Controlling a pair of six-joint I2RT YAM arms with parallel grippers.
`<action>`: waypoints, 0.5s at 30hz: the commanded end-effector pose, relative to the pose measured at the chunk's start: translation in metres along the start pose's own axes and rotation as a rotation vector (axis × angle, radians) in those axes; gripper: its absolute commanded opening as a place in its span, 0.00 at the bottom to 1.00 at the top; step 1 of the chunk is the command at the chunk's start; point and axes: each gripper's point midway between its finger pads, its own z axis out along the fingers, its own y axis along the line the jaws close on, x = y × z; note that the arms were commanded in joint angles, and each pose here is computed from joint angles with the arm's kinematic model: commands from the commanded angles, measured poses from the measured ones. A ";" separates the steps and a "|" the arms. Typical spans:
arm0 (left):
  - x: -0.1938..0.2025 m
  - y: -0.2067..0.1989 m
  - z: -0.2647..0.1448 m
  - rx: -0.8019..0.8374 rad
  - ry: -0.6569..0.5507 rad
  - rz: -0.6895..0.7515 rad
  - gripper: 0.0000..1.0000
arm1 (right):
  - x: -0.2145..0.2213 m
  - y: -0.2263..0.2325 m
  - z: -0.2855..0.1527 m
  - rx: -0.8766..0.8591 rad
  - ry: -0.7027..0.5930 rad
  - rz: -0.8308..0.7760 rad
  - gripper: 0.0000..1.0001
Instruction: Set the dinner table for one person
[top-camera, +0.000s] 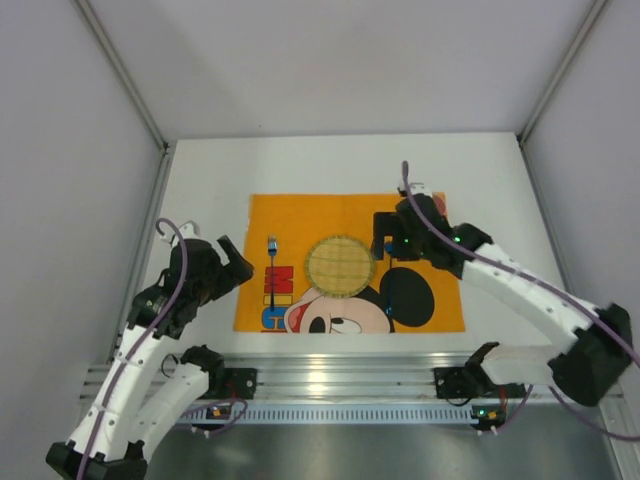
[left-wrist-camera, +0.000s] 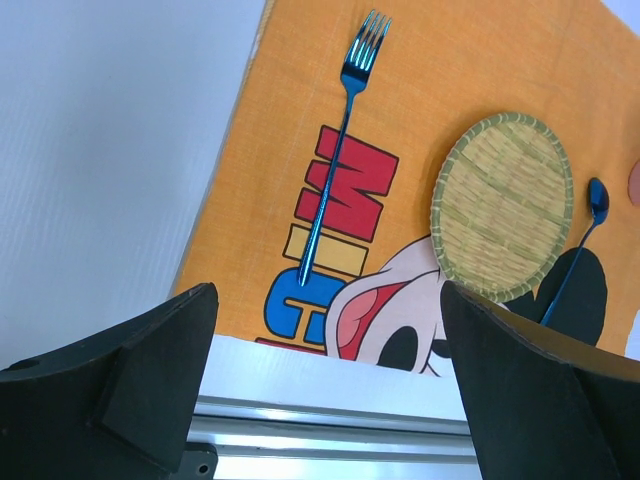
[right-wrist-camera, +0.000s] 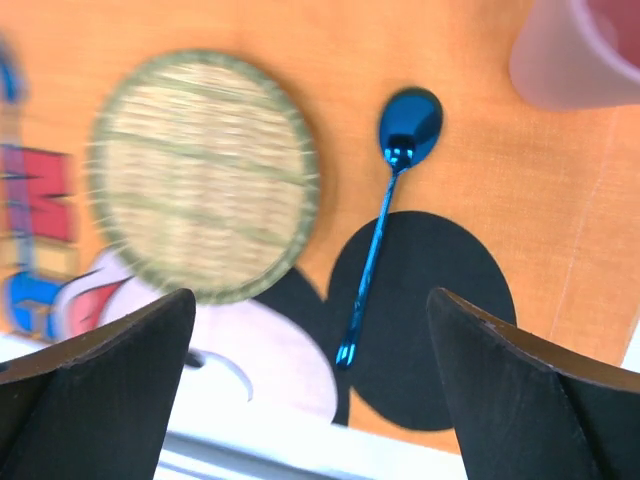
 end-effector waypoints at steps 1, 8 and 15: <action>-0.018 -0.007 -0.015 0.022 -0.057 0.040 0.98 | -0.025 0.012 -0.086 -0.174 -0.240 -0.022 1.00; -0.036 -0.010 -0.025 0.045 -0.142 0.107 0.98 | 0.045 -0.036 -0.123 -0.324 -0.365 0.273 1.00; -0.056 -0.003 -0.020 0.023 -0.274 0.164 0.98 | 0.074 -0.068 -0.166 -0.452 -0.472 0.461 1.00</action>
